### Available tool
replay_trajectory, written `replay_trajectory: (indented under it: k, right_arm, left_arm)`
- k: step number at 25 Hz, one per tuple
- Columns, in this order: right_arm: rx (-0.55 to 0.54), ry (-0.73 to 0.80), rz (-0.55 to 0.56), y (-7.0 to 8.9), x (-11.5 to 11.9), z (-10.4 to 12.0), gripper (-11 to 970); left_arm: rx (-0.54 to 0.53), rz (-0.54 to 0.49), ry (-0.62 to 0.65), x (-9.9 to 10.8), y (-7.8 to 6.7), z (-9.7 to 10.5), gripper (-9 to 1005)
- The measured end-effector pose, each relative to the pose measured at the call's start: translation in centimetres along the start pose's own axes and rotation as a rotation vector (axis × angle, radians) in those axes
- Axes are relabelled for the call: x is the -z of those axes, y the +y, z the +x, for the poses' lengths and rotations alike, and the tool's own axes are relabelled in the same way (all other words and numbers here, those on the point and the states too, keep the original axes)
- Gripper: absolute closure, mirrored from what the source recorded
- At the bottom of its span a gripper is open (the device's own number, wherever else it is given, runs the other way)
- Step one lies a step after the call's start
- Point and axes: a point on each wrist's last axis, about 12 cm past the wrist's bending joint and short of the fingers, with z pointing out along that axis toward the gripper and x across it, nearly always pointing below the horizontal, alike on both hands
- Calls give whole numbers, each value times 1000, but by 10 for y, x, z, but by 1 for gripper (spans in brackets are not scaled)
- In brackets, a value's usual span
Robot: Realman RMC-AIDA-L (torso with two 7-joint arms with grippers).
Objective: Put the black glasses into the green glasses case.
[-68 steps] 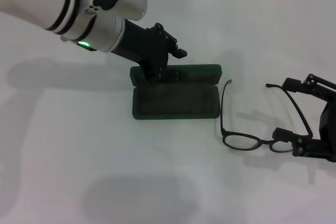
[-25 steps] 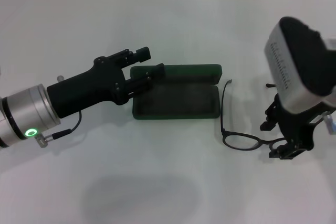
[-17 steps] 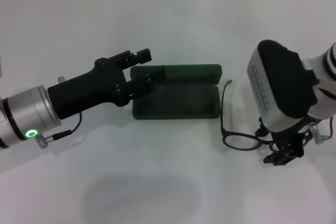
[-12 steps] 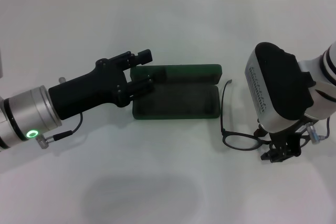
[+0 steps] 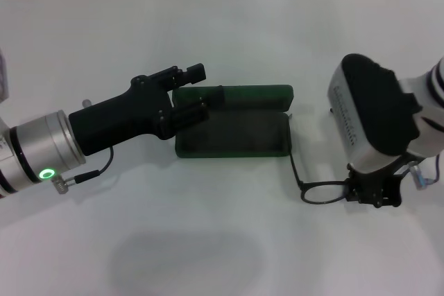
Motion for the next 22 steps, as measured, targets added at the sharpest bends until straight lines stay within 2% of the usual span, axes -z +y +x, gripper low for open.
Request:
replay_trajectory:
  k: [6, 8, 13, 17, 20, 22]
  right_arm:
    - [-41, -112, 36, 6, 30, 21, 825]
    - [-52, -195, 70, 13, 47, 34, 840]
    - [-50, -404, 143, 27, 66, 59, 852]
    - [2, -671, 198, 47, 57, 85, 848]
    - [37, -854, 239, 60, 33, 98, 845]
    - [62, -949, 269, 66, 17, 102, 843]
  left_arm:
    - [7, 20, -6, 0, -2, -1, 363]
    - [7, 41, -13, 1, -4, -3, 363]
    - [9, 108, -46, 12, -12, -6, 363]
    - [25, 205, -87, 15, -20, -14, 363]
    - [62, 296, -118, 11, -26, -23, 363]
    - [92, 321, -116, 7, -26, -27, 363]
